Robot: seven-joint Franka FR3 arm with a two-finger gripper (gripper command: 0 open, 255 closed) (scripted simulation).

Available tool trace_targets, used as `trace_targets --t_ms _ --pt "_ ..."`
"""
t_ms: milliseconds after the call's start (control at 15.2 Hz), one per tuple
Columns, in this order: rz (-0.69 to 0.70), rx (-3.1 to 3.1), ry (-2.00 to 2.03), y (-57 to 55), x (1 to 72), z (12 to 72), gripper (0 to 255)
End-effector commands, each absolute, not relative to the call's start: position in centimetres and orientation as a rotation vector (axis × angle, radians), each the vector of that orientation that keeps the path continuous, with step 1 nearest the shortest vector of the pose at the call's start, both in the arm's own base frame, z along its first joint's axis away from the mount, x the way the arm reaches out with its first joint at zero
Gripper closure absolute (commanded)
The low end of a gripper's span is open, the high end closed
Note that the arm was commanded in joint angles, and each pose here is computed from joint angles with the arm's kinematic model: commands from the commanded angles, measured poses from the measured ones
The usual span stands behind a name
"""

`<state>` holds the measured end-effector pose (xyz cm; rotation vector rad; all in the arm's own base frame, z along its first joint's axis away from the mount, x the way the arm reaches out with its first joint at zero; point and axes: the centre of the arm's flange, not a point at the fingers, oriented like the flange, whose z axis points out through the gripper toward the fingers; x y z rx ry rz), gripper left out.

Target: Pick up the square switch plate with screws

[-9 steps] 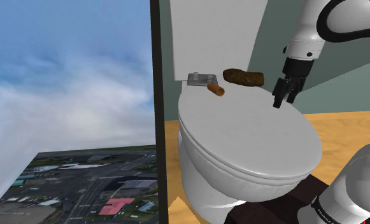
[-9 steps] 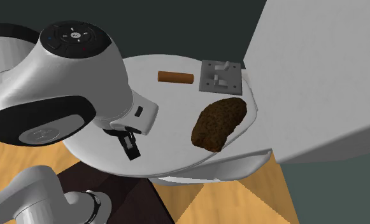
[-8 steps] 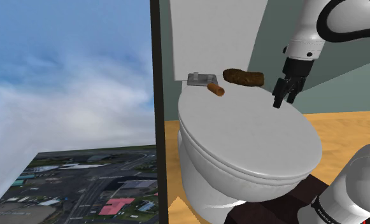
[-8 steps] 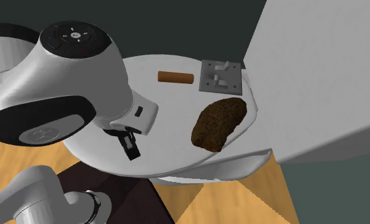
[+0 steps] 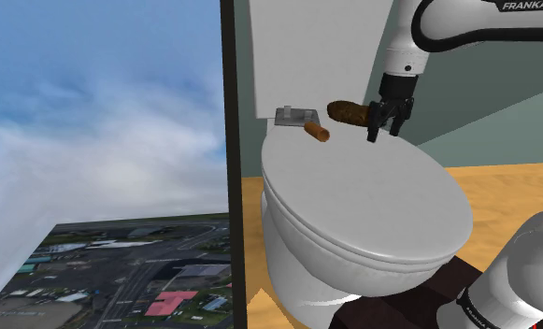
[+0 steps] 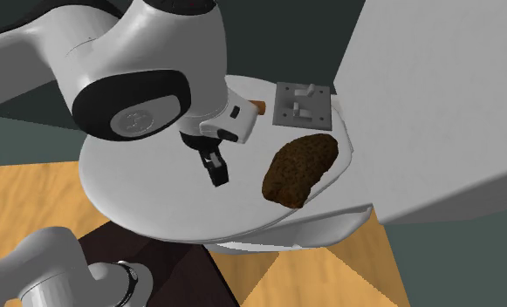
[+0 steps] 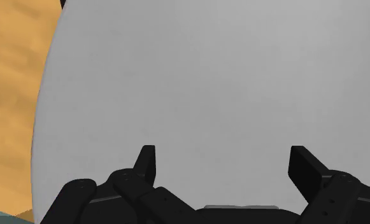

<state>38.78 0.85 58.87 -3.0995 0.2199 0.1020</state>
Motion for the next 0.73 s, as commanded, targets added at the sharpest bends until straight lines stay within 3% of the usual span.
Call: trace_targets --t_ms 0,660 --pt "0.095 -3.111 0.236 1.4 41.7 59.2 0" --pt "0.060 -3.166 0.320 3.2 54.6 60.8 0"
